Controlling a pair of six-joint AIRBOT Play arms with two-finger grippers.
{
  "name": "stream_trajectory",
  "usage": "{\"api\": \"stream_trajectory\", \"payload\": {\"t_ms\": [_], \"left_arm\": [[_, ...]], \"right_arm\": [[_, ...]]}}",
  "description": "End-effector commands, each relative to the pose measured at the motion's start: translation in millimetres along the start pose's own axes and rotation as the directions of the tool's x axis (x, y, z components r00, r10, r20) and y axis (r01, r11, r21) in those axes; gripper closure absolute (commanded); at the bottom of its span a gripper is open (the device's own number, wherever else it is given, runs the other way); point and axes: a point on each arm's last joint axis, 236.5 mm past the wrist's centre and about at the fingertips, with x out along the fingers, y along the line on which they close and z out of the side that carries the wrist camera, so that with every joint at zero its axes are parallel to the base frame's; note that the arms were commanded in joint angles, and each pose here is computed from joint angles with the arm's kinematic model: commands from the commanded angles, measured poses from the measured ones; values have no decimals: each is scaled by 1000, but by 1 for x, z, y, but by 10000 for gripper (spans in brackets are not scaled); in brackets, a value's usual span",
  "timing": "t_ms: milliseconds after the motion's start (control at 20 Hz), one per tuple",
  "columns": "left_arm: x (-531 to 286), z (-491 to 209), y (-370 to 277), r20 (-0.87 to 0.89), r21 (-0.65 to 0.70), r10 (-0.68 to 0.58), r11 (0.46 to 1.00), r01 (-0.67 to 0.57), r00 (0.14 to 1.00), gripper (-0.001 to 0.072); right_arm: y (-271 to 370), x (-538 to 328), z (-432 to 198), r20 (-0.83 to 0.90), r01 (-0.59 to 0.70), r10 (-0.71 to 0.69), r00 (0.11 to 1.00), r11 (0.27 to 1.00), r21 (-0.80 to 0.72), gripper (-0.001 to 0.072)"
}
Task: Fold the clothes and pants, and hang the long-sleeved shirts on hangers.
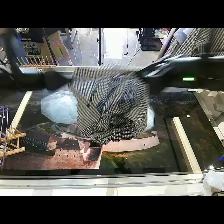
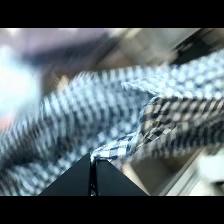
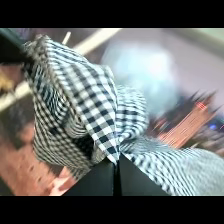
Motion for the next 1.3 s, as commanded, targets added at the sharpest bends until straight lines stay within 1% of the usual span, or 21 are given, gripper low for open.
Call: {"api": "stream_trajectory", "payload": {"t_ms": [0,50,100,150,200,250,300,350,450,500,550,600,700,800,850,900,950,1050,1150,1250], "left_arm": [[27,-65,63,-49,-116,107,987,-112,993,692],[33,-72,85,-42,-148,153,976,-157,987,692],[40,-76,108,-27,-200,191,961,-193,981,692],[48,-81,125,-33,-235,214,948,-216,976,692],[57,-86,138,-48,-262,218,939,-222,975,692],[68,-91,147,-59,-295,212,930,-220,975,692],[77,-94,153,-70,-319,197,924,-209,978,692],[83,-96,157,-74,-334,184,921,-198,980,691],[91,-97,162,-78,-346,176,918,-192,981,691],[92,-96,164,-75,-347,178,918,-193,981,692],[91,-93,164,-69,-343,180,919,-193,981,691],[90,-92,164,-64,-341,183,920,-194,981,691],[90,-91,163,-62,-341,182,920,-192,981,690],[90,-91,159,-62,-351,167,919,-178,984,690],[91,-91,158,-64,-352,164,919,-176,984,690],[91,-91,158,-64,-352,164,919,-176,984,690],[91,-91,158,-64,-352,163,919,-175,984,690],[91,-92,158,-67,-352,161,920,-174,985,690],[91,-92,158,-67,-352,161,920,-174,985,690],[91,-92,157,-67,-353,160,920,-173,985,690]], "right_arm": [[-30,135,-37,-79,-116,129,988,981,156,691],[-54,181,-43,-36,-96,110,993,956,276,691],[-83,219,-45,34,-73,65,997,899,431,687],[-109,247,-45,109,-79,17,994,803,591,620],[-125,260,-46,149,-107,6,989,725,680,368],[-136,258,-49,155,-128,23,988,690,712,199],[-138,248,-57,112,-120,58,992,713,691,196],[-136,229,-72,32,-107,113,993,765,635,196],[-124,183,-111,-168,-85,210,963,830,551,203],[-116,163,-133,-267,-64,237,934,848,527,222],[-103,146,-155,-355,-44,260,898,856,515,222],[-85,137,-170,-396,-42,284,873,854,518,222],[-45,138,-202,-418,-35,307,855,839,543,270],[-7,151,-245,-432,-2,307,848,817,576,270],[3,161,-259,-424,16,286,859,814,580,270],[2,174,-265,-393,47,239,888,803,594,282],[-10,189,-264,-347,81,169,922,795,601,312],[-45,208,-253,-282,153,40,958,762,629,312],[-69,223,-240,-235,175,-30,972,761,625,312],[-81,243,-225,-194,172,-63,979,767,618,319]]}}
